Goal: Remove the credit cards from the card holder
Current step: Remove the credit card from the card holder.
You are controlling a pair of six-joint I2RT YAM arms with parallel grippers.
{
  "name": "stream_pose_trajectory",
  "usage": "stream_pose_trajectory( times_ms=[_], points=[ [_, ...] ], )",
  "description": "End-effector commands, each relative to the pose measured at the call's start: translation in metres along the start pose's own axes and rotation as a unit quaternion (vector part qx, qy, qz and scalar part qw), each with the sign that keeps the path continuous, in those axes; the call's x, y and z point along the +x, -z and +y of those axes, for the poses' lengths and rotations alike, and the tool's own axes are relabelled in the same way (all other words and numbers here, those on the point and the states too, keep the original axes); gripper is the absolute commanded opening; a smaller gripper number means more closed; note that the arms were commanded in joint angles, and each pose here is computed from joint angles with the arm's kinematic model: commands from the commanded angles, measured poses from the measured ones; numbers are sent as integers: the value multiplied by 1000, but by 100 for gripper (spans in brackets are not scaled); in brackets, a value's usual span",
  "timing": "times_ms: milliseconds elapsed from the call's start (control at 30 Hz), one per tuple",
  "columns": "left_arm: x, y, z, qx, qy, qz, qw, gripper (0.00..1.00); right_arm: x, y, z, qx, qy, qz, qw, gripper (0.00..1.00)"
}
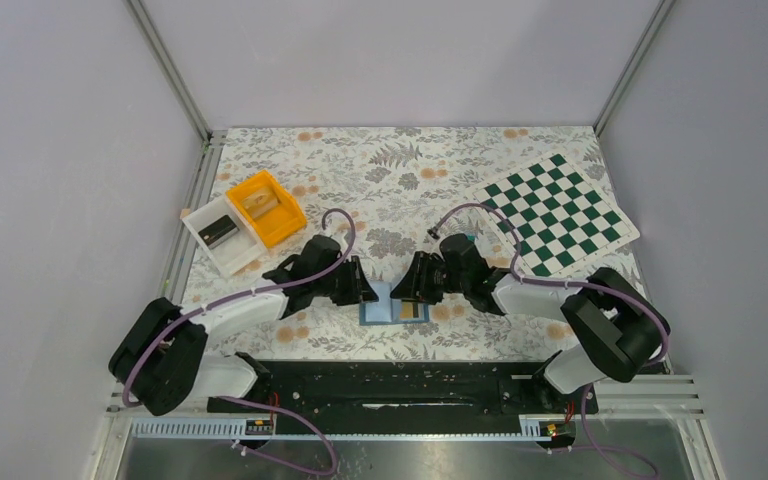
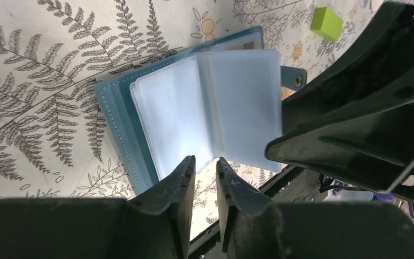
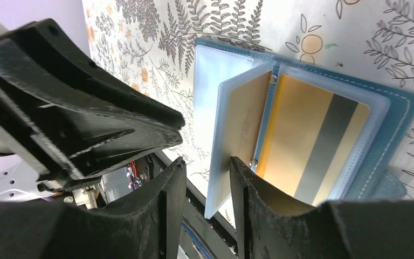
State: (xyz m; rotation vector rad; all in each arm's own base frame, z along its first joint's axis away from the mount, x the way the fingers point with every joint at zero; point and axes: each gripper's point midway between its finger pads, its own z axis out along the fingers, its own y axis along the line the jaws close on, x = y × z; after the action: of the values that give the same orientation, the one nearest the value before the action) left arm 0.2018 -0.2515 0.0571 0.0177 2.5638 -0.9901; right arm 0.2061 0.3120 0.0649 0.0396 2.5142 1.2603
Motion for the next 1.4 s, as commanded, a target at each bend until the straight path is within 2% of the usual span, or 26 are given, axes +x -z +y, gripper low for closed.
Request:
stream_pose_trajectory(
  times_ms=[0, 167, 333, 500, 767, 967, 1367],
  points=[
    [-23, 16, -12, -5, 3, -44, 999, 23, -3, -7, 28, -36, 15, 3, 999, 42],
    [-35, 30, -3, -30, 5, -69, 997, 32, 5, -16, 34, -40, 17, 16, 999, 41],
    [-43, 43, -4, -26, 2, -88, 996, 33, 15, -24, 31, -27, 22, 29, 999, 43],
    [-38, 43, -16, 7, -9, -71, 997, 33, 12, -21, 30, -20, 26, 22, 999, 45],
    [-28, 30, -16, 26, -9, -43, 999, 28, 3, -9, 26, 10, 51, -2, 999, 47],
    [-14, 10, -6, 31, -1, -6, 999, 18, -3, -11, 19, 24, 51, -8, 998, 47],
    [12, -14, 36, -24, 20, 29, 999, 11, -11, -28, -4, 39, 32, 3, 999, 40]
  ],
)
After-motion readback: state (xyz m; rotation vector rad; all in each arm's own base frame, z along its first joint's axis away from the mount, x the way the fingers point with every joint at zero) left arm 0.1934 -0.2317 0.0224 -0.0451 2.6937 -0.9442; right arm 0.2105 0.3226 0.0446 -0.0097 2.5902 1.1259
